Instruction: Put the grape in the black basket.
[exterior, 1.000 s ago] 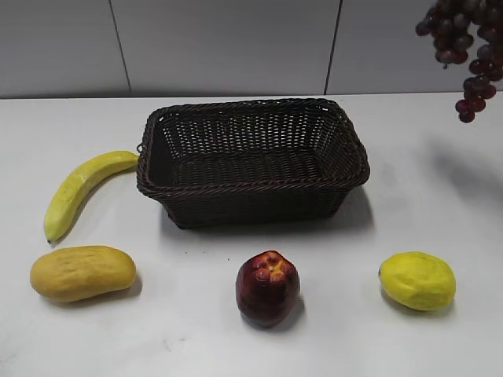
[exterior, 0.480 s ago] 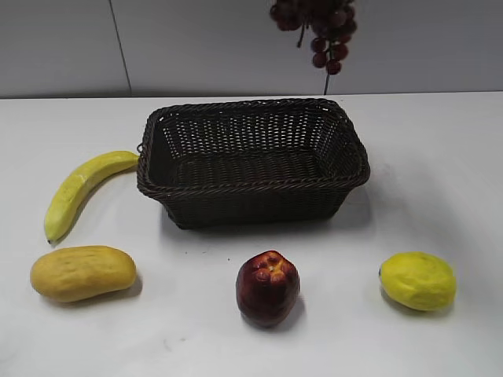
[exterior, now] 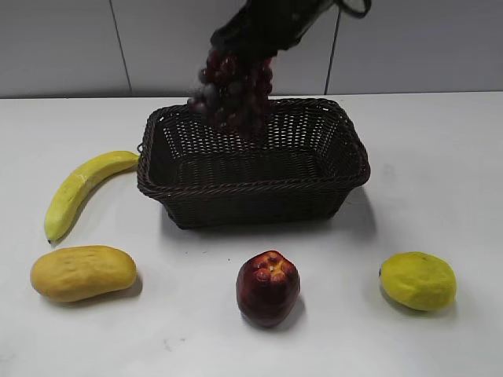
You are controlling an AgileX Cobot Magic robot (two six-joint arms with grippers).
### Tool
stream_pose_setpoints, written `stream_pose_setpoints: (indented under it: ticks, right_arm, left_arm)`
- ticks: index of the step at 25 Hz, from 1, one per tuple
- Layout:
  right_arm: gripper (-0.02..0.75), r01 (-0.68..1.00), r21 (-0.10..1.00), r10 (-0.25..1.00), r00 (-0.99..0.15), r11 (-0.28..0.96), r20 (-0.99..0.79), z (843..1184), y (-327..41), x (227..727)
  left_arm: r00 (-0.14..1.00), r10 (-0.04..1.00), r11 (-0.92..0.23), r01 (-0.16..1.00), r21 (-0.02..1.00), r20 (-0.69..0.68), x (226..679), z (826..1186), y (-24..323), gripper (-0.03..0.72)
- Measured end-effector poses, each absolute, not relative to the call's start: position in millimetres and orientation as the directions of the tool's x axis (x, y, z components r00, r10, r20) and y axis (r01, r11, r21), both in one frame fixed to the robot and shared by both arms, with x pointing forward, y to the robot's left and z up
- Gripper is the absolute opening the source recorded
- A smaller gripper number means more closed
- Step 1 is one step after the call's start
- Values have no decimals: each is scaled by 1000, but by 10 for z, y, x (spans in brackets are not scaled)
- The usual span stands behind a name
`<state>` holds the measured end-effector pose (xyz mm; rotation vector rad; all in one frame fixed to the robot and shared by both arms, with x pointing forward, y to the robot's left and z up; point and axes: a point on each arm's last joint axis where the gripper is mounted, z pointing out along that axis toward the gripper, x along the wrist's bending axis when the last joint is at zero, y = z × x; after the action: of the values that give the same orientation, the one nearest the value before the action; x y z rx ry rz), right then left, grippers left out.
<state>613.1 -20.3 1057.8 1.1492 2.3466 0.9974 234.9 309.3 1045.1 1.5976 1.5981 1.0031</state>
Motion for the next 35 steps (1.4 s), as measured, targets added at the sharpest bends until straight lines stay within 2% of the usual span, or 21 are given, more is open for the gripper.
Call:
stream_pose_setpoints:
  ticks: [8, 14, 15, 17, 19, 22, 24, 29, 35]
  right_arm:
    - [97, 633, 603, 791, -612, 485, 7, 9805, -82, 6293]
    - [98, 658, 560, 791, -612, 503, 9, 9544, -59, 6325]
    - [118, 663, 550, 791, -612, 507, 9, 9516, -59, 6325]
    - [221, 674, 530, 791, -612, 515, 10, 9474, -64, 6317]
    - [387, 683, 511, 790, -613, 522, 11, 9444, -70, 6307]
    - [575, 690, 497, 791, -612, 526, 12, 9438, -77, 6297]
    - [620, 697, 480, 790, -613, 533, 12, 9451, -83, 6290]
    - [639, 714, 438, 797, -604, 547, -11, 9707, -119, 6353]
    - [613, 709, 492, 821, -571, 506, -22, 10393, -254, 6513]
  left_arm:
    - [-39, 997, -39, 494, 869, 67, 2349, 10451, 3093, 216]
    - [-39, 997, -39, 494, 869, 67, 2349, 10451, 3093, 216]
    - [-39, 997, -39, 494, 869, 67, 2349, 10451, 3093, 216]
    - [-39, 997, -39, 494, 869, 67, 2349, 10451, 3093, 216]
    - [-39, 997, -39, 494, 869, 67, 2349, 10451, 3093, 216]
    - [-39, 997, -39, 494, 869, 67, 2349, 10451, 3093, 216]
    - [-39, 997, -39, 494, 869, 67, 2349, 10451, 3093, 216]
    - [-39, 997, -39, 494, 869, 67, 2349, 10451, 3093, 216]
    - [-39, 997, -39, 494, 869, 67, 2349, 10451, 3093, 216]
